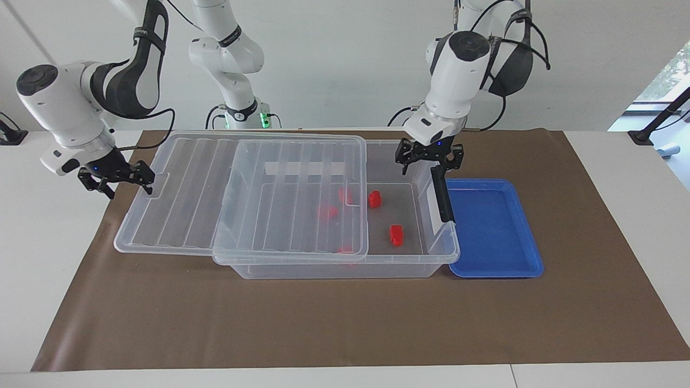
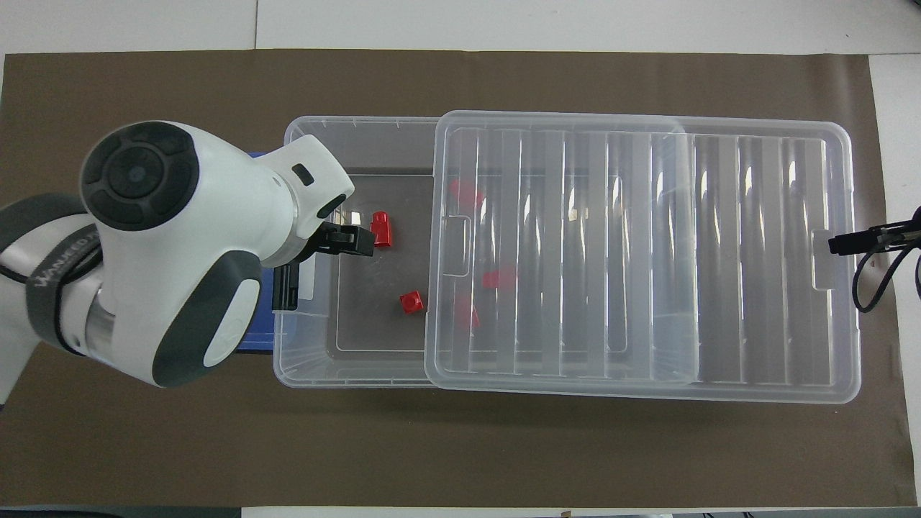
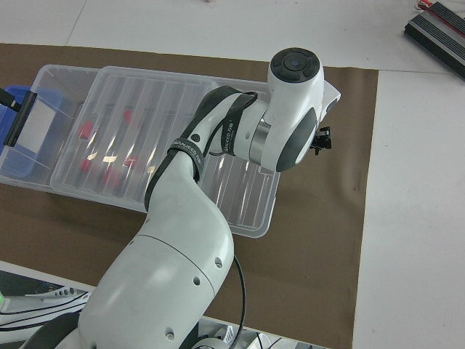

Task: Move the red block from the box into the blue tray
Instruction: 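Lower and close the left gripper on the red block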

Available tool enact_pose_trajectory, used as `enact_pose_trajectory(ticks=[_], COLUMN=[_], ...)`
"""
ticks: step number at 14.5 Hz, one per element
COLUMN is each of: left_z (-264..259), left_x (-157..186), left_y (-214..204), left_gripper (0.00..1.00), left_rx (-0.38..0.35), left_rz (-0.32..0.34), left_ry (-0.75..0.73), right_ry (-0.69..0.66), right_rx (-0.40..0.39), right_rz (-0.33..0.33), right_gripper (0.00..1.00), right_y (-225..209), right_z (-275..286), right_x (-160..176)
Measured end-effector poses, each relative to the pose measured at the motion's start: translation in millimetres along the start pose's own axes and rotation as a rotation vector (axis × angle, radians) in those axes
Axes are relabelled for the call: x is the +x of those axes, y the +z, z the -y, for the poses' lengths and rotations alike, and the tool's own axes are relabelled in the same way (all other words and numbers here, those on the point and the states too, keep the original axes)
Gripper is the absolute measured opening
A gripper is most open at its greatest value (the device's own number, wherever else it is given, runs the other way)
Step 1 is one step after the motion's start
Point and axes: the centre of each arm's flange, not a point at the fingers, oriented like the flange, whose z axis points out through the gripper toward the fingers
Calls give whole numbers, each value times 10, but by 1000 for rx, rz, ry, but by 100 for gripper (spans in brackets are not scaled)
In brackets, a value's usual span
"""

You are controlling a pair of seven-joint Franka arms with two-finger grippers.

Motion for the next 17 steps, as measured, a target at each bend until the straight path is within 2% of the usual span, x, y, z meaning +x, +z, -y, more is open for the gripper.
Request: enact_pose_trajectory(ticks=[5, 9, 12, 14, 17], left_z=[-45, -35, -35, -51, -34], left_x=[136, 114, 95, 119, 189], left_y=[614, 844, 1114, 1313, 1519], left_gripper=[100, 100, 100, 100, 100], left_rx=[25, 11, 13, 11, 3], left_rz=[-9, -43, -30, -29, -57], left_ry=[1, -18, -20, -21, -24], right_ry=[-26, -24, -11, 6, 18], right_rx=[-4, 12, 22, 30, 37], right_rz=[-11, 18, 39, 57, 78], right_gripper=[100, 100, 100, 100, 100], right_y=[-150, -723, -1270, -1434, -1457], right_z=[118, 377, 555, 632, 655], right_x=[105, 256, 233, 179, 134])
